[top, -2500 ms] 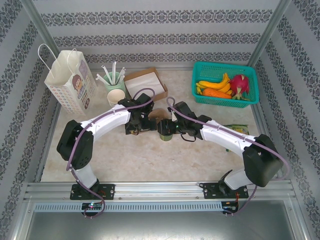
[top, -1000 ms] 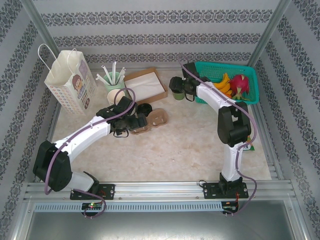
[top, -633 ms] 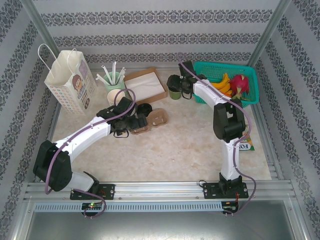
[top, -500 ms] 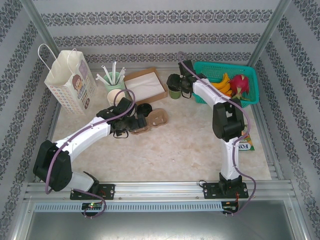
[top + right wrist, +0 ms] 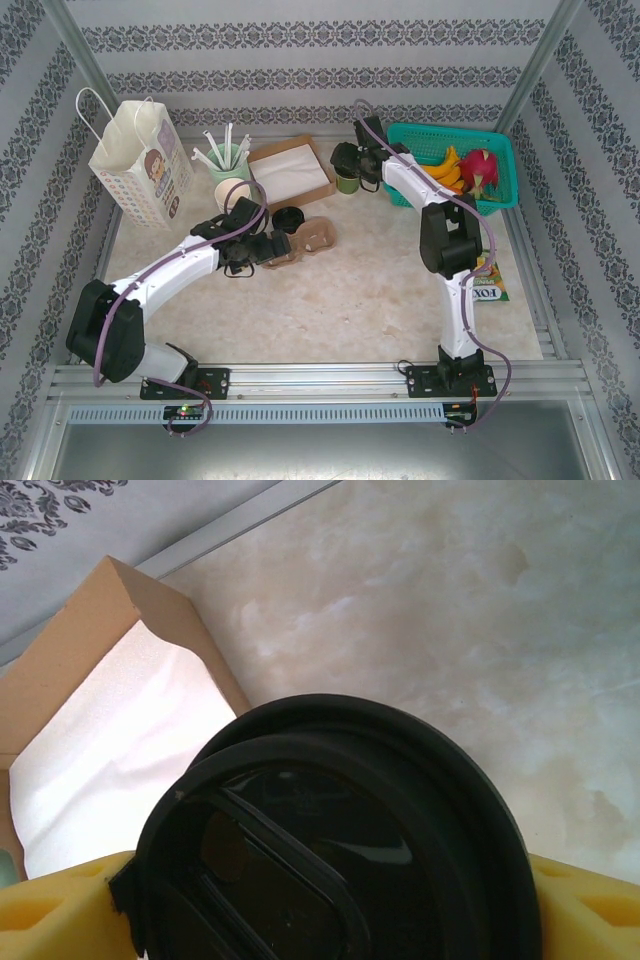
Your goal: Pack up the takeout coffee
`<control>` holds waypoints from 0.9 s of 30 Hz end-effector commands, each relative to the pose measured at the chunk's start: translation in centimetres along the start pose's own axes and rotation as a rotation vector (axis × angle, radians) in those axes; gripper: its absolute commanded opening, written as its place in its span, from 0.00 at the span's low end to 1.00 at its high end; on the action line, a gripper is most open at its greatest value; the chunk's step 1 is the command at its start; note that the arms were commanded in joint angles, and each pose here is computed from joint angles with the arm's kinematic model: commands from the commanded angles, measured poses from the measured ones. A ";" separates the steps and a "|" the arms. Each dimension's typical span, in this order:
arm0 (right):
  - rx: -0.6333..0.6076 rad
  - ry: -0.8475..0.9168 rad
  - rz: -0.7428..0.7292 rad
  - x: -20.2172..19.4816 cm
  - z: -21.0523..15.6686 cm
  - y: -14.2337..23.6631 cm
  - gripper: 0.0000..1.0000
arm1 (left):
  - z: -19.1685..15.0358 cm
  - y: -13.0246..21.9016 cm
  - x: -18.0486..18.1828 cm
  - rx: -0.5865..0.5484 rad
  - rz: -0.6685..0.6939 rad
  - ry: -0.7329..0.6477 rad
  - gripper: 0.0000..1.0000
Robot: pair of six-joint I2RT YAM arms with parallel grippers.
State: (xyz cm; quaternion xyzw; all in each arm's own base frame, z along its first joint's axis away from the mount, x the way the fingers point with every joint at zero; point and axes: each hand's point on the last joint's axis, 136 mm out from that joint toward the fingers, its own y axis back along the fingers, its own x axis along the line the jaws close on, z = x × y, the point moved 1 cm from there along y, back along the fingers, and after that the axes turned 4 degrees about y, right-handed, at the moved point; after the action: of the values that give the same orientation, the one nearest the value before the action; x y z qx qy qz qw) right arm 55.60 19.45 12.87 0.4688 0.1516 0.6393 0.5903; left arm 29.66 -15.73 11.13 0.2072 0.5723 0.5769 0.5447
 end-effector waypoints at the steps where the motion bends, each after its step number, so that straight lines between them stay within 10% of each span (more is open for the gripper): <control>1: -0.045 0.022 -0.009 0.3 1.2 1.0 0.89 | 0.8 -0.8 0.1 -0.021 -0.013 -0.012 1.00; 15: -0.123 0.071 -0.023 0.9 1.9 5.5 0.98 | 1.5 -3.7 0.2 -0.015 -0.006 -0.032 0.98; 27: -0.356 0.293 -0.051 3.8 -2.4 13.1 0.98 | 2.3 -5.0 1.3 -0.009 0.043 -0.040 0.52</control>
State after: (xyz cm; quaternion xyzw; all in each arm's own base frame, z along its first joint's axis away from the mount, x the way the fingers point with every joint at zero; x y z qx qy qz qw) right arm 47.23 20.74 21.69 0.3002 0.1441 0.6978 0.6342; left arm 32.43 -15.34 6.80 0.2258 0.5653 0.5794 0.5419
